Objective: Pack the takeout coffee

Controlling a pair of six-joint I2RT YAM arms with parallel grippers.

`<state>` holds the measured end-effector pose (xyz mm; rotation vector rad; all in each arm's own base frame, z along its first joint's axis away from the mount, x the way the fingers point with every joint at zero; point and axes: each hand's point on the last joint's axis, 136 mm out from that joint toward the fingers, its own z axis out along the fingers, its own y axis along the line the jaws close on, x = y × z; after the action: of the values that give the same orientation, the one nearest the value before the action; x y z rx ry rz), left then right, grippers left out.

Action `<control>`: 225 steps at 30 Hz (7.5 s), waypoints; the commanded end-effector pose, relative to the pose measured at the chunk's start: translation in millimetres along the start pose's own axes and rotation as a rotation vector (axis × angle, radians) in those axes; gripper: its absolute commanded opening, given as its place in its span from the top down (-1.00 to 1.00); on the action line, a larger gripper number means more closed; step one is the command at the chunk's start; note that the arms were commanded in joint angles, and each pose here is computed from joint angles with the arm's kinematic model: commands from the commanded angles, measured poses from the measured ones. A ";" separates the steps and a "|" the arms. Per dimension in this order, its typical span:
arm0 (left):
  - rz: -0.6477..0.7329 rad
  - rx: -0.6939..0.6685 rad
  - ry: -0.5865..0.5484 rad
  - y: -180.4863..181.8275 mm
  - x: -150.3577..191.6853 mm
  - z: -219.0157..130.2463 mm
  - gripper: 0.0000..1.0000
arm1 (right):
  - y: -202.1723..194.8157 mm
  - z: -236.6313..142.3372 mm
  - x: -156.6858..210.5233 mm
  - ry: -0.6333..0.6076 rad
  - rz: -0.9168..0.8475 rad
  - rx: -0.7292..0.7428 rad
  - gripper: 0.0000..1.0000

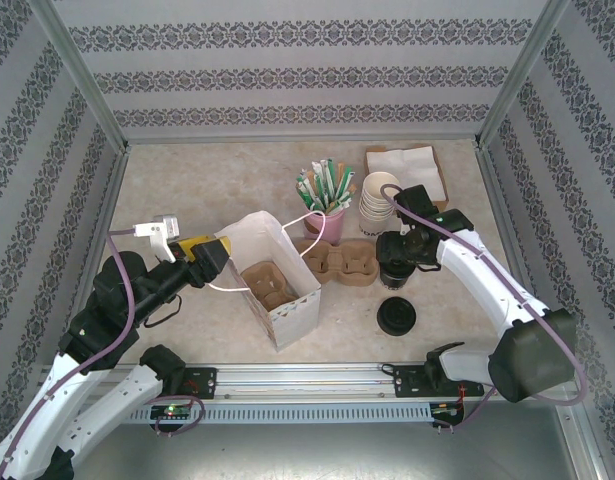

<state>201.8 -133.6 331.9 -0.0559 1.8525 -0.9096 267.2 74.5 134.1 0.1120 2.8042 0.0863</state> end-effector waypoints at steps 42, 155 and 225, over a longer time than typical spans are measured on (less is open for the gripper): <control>0.087 -0.097 -0.100 1.2 -33.6 -21.5 -0.41 | -11.0 -0.7 20.8 0.025 0.027 0.058 -0.36; 0.055 -0.324 0.058 39.0 -13.0 -12.1 -0.25 | 292.7 -148.5 67.3 0.076 -0.769 -0.273 -0.16; 0.040 -0.316 0.072 43.7 -2.4 -10.1 0.21 | 277.7 -73.1 106.9 0.237 -0.632 -0.171 -0.08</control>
<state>211.8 -97.5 311.7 -0.1691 2.0421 -0.5878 165.9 354.4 196.5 -0.8661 2.8794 0.1976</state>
